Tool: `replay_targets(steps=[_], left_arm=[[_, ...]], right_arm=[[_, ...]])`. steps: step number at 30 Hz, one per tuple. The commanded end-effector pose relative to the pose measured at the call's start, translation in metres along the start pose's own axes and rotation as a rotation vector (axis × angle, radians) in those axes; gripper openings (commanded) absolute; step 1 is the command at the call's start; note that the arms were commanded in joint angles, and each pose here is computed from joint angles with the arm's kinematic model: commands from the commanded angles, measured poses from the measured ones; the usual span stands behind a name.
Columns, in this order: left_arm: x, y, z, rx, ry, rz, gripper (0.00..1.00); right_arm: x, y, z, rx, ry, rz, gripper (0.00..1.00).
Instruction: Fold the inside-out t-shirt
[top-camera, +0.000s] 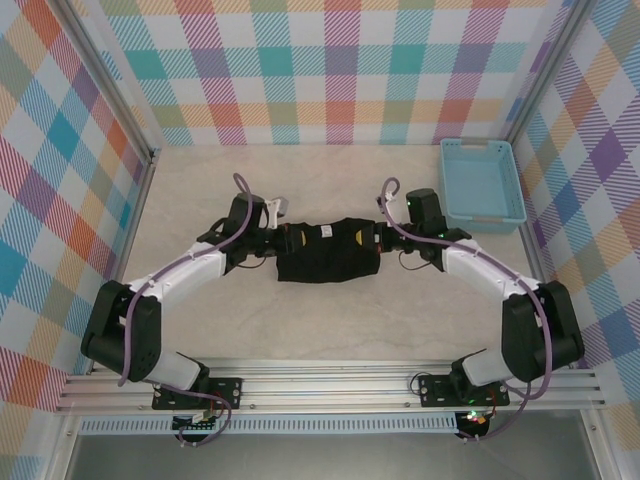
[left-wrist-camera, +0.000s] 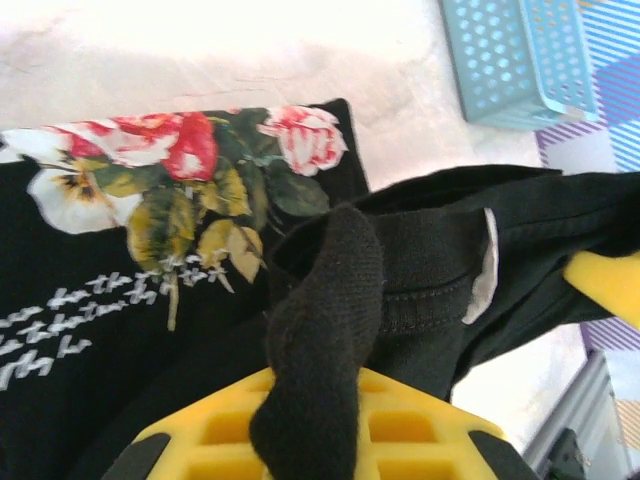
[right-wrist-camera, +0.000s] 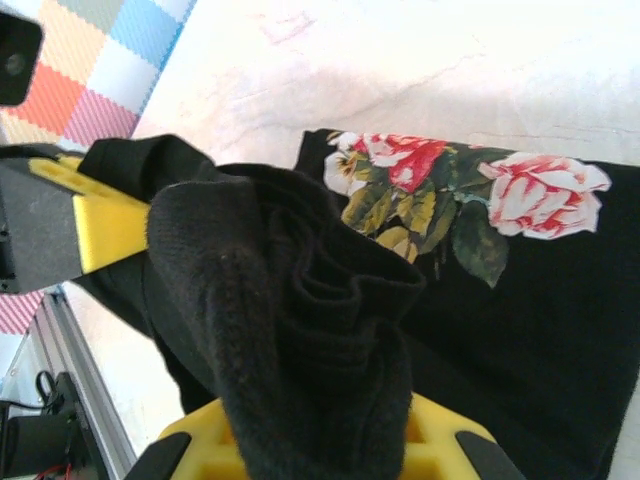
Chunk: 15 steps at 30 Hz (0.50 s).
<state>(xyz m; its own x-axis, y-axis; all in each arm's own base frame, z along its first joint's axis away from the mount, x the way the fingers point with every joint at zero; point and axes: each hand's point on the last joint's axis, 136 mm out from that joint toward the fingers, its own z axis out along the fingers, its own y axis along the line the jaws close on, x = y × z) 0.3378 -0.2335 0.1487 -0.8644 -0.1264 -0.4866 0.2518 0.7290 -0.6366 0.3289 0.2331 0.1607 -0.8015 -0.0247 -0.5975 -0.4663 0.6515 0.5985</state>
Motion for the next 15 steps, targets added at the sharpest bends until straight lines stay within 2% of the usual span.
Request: replay_targets(steps=[1, 6, 9, 13, 15], left_arm=[[-0.011, 0.023, 0.011, -0.106, -0.02, -0.032, 0.0], [-0.02, 0.054, 0.036, -0.207, 0.0, -0.026, 0.02], [-0.023, 0.076, 0.051, -0.277, 0.012, -0.03, 0.06], [-0.026, 0.112, 0.06, -0.419, 0.009, -0.038, 0.13], [-0.029, 0.122, 0.062, -0.452, -0.006, -0.035, 0.28]], right_arm=[[-0.016, -0.02, 0.016, 0.075, 0.008, 0.035, 0.0], [-0.028, -0.047, 0.049, 0.131, 0.063, 0.061, 0.0], [-0.022, -0.076, 0.069, 0.21, 0.126, 0.088, 0.01], [-0.014, -0.108, 0.096, 0.272, 0.204, 0.115, 0.12], [-0.021, -0.119, 0.103, 0.303, 0.214, 0.115, 0.24]])
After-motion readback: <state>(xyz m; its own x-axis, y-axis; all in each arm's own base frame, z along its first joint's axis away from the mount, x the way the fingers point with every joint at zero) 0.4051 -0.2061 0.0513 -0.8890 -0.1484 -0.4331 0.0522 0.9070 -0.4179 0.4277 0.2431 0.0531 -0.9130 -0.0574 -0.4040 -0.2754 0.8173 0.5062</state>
